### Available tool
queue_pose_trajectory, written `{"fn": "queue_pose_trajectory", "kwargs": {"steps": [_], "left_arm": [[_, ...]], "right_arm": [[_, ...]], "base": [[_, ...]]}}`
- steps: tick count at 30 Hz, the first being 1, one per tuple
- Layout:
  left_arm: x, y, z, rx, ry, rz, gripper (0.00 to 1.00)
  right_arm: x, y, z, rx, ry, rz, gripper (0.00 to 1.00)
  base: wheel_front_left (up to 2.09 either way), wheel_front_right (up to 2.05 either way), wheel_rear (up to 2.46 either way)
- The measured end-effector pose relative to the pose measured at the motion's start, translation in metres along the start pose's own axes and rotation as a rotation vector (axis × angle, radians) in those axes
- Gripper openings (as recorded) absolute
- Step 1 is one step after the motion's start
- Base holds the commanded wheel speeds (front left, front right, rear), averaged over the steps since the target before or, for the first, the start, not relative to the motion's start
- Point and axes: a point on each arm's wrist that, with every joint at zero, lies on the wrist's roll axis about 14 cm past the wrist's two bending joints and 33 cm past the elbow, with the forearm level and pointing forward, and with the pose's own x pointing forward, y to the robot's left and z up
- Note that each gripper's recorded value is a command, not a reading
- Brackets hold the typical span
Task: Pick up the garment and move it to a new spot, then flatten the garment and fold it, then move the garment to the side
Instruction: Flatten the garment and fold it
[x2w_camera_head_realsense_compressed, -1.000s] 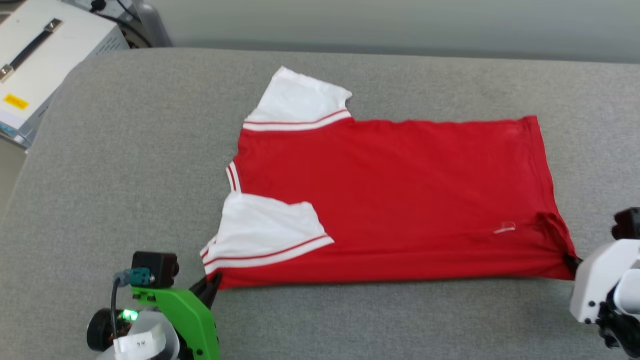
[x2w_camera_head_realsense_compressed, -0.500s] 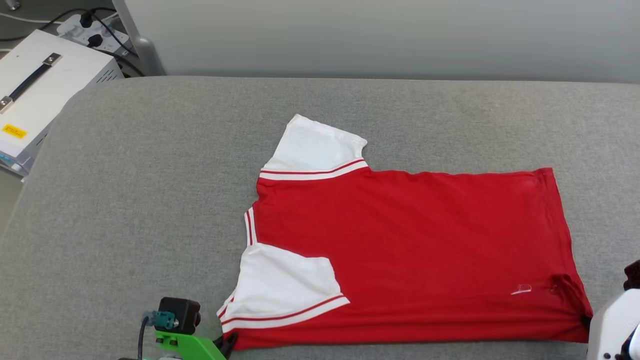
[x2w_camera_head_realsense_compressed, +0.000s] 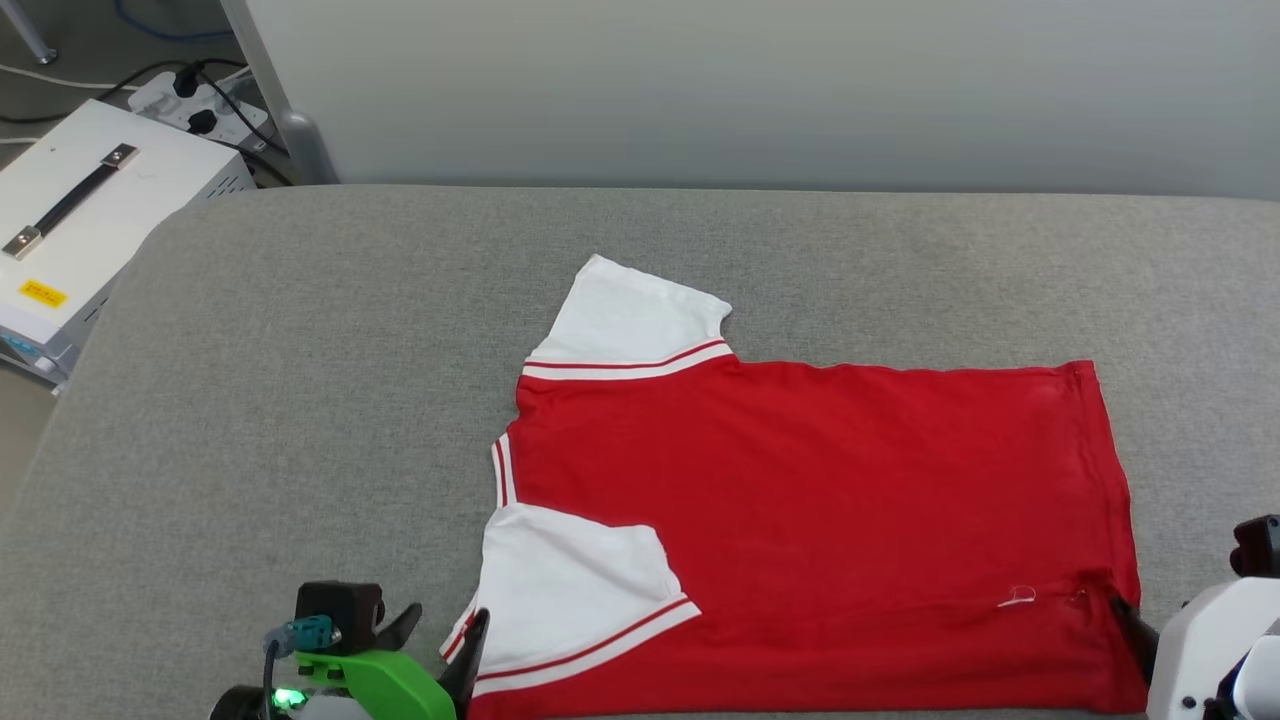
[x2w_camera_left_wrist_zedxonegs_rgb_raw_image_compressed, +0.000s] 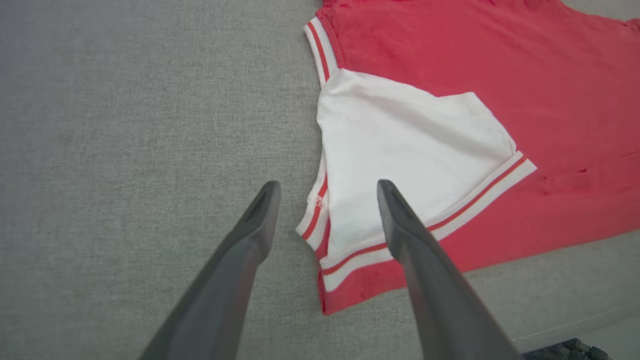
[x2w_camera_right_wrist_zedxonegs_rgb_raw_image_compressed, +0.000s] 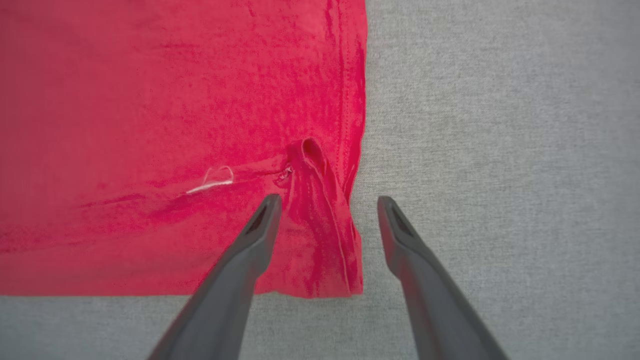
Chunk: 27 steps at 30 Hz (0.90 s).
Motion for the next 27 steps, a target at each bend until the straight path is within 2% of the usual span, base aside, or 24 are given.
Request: {"fn": "queue_pose_trajectory", "kwargs": {"steps": [2,6,10,16,20,24,27], "left_arm": [[0.0,-0.002,0.021,0.033,-0.106,-0.006,1.0],[-0.003,-0.011,0.069,0.074,-0.336,-0.03,1.0],[-0.009,-0.013,0.099,0.08,-0.477,-0.022,1.0],[-0.017,-0.017,0.137,0.058,-0.626,-0.017,1.0],[-0.018,-0.018,0.134,0.043,-0.649,-0.017,1.0],[-0.021,-0.021,0.137,0.037,-0.687,-0.014,1.0],[-0.022,-0.021,0.137,0.037,-0.702,-0.014,1.0]], "right_arm": [[-0.004,0.003,0.02,-0.016,-0.086,0.01,1.0],[-0.02,0.021,0.084,-0.031,-0.372,0.063,1.0],[-0.04,0.043,0.118,-0.053,-0.572,0.126,1.0],[-0.055,0.057,0.137,-0.083,-0.742,0.166,1.0],[-0.057,0.061,0.139,-0.064,-0.812,0.17,1.0],[-0.057,0.068,0.137,-0.027,-0.858,0.181,1.0],[-0.052,0.075,0.128,-0.026,-0.842,0.196,1.0]], "base": [[0.0,0.0,0.0],[0.0,0.0,0.0],[0.0,0.0,0.0],[0.0,0.0,0.0],[0.0,0.0,0.0],[0.0,0.0,0.0],[0.0,0.0,0.0]]}}
